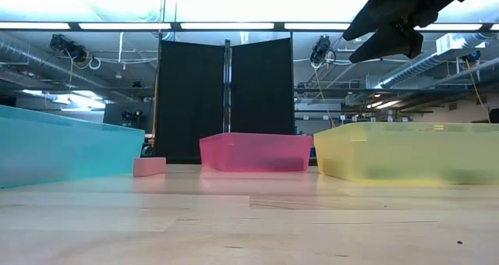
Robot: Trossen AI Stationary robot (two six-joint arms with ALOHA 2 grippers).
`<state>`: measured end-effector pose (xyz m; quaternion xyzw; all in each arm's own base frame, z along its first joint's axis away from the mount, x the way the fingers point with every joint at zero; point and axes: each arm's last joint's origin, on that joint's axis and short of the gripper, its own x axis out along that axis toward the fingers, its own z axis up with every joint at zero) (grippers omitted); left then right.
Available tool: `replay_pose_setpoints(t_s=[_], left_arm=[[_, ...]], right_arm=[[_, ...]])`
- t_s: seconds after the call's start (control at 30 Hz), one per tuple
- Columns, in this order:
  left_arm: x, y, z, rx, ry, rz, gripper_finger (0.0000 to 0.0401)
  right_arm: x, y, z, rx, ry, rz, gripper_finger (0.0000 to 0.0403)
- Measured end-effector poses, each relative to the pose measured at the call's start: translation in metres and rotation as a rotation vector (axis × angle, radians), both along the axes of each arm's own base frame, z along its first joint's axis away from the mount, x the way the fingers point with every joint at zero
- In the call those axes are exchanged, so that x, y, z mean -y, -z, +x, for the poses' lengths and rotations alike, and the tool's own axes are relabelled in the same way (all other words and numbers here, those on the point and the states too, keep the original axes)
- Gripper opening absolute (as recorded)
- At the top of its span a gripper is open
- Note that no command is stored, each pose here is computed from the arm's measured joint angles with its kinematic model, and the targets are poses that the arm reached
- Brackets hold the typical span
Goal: Sort blocks
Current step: Put the green block into the yellow bin
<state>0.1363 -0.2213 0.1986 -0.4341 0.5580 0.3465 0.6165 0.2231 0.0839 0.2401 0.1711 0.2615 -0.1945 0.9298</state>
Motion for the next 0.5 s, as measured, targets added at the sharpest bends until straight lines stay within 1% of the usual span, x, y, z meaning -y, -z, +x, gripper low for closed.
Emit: replay_pose_setpoints(t_s=[0.3,0.4,0.5], left_arm=[[-0.001,0.007,-0.0006,0.006,0.005,-0.008,0.0245],[-0.0008,0.007,-0.0006,0.008,0.012,-0.009,0.0234],[-0.0005,0.007,-0.0004,0.01,0.013,-0.012,0.0212]], right_arm=[[0.0002,-0.0001,0.0,0.003,0.007,-0.003,0.0272],[0.0004,-0.0002,0.0,0.006,0.014,-0.004,0.0272],[0.0004,-0.0002,0.0,0.006,0.015,-0.004,0.0272]])
